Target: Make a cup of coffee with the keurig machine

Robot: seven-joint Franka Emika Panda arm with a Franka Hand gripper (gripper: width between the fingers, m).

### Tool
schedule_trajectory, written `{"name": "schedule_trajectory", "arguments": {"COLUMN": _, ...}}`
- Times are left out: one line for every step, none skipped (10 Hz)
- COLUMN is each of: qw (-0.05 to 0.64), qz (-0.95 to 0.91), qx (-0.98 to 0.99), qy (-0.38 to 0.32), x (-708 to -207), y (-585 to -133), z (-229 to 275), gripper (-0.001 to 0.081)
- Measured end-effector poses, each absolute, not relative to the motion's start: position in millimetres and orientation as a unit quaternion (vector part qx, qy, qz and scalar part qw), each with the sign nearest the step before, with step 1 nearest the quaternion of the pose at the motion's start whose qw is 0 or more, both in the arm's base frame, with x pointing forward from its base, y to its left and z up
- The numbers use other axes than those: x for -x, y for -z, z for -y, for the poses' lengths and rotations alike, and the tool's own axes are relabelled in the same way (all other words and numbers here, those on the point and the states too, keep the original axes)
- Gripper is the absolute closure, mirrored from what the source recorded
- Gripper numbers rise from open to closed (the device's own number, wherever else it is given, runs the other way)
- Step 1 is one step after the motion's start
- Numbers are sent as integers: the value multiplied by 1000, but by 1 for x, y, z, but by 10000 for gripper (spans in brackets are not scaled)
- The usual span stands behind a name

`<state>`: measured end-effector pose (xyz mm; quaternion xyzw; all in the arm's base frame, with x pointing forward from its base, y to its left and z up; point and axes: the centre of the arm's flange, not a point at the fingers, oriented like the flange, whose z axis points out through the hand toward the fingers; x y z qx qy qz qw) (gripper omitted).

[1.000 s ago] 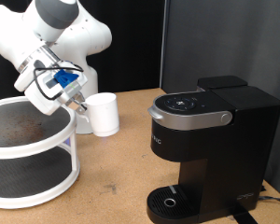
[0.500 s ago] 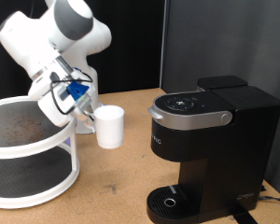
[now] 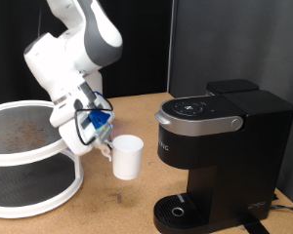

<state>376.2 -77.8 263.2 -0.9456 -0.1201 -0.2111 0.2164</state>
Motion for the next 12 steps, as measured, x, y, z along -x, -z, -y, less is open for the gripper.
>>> {"name": "schedule_trajectory", "arguments": {"qw": 215, "qz": 121, "qx": 945, "qy": 213, "x": -378, "y": -252, "z": 74, "gripper": 734}}
{"name": "schedule_trajectory", "arguments": {"qw": 213, "qz": 120, "qx": 946, "qy": 215, "x": -379, "y": -242, "z": 71, "gripper": 734}}
{"name": "schedule_trajectory", "arguments": {"qw": 212, "qz": 117, "qx": 946, "qy": 215, "x": -381, "y": -234, "z": 67, "gripper": 734}}
{"name": "schedule_trajectory", "arguments": {"qw": 212, "qz": 114, "qx": 946, "qy": 219, "x": -384, "y": -227, "z": 62, "gripper": 734}}
{"name": "schedule_trajectory", "arguments": {"qw": 214, "qz": 111, "qx": 944, "qy": 225, "x": -387, "y": -223, "z": 57, "gripper": 734}}
{"name": "schedule_trajectory", "arguments": {"qw": 218, "qz": 108, "qx": 942, "qy": 231, "x": -390, "y": -219, "z": 52, "gripper": 734}}
{"name": "schedule_trajectory", "arguments": {"qw": 222, "qz": 105, "qx": 940, "qy": 237, "x": -393, "y": -215, "z": 47, "gripper": 734}}
{"name": "schedule_trajectory", "arguments": {"qw": 226, "qz": 103, "qx": 939, "qy": 239, "x": -395, "y": -211, "z": 43, "gripper": 734}}
{"name": "schedule_trajectory", "arguments": {"qw": 227, "qz": 102, "qx": 938, "qy": 240, "x": -398, "y": -208, "z": 38, "gripper": 734}}
{"name": "schedule_trajectory", "arguments": {"qw": 226, "qz": 104, "qx": 938, "qy": 241, "x": -401, "y": -205, "z": 34, "gripper": 734}}
{"name": "schedule_trajectory", "arguments": {"qw": 225, "qz": 105, "qx": 938, "qy": 244, "x": -405, "y": -203, "z": 29, "gripper": 734}}
{"name": "schedule_trajectory", "arguments": {"qw": 224, "qz": 105, "qx": 937, "qy": 248, "x": -410, "y": -201, "z": 25, "gripper": 734}}
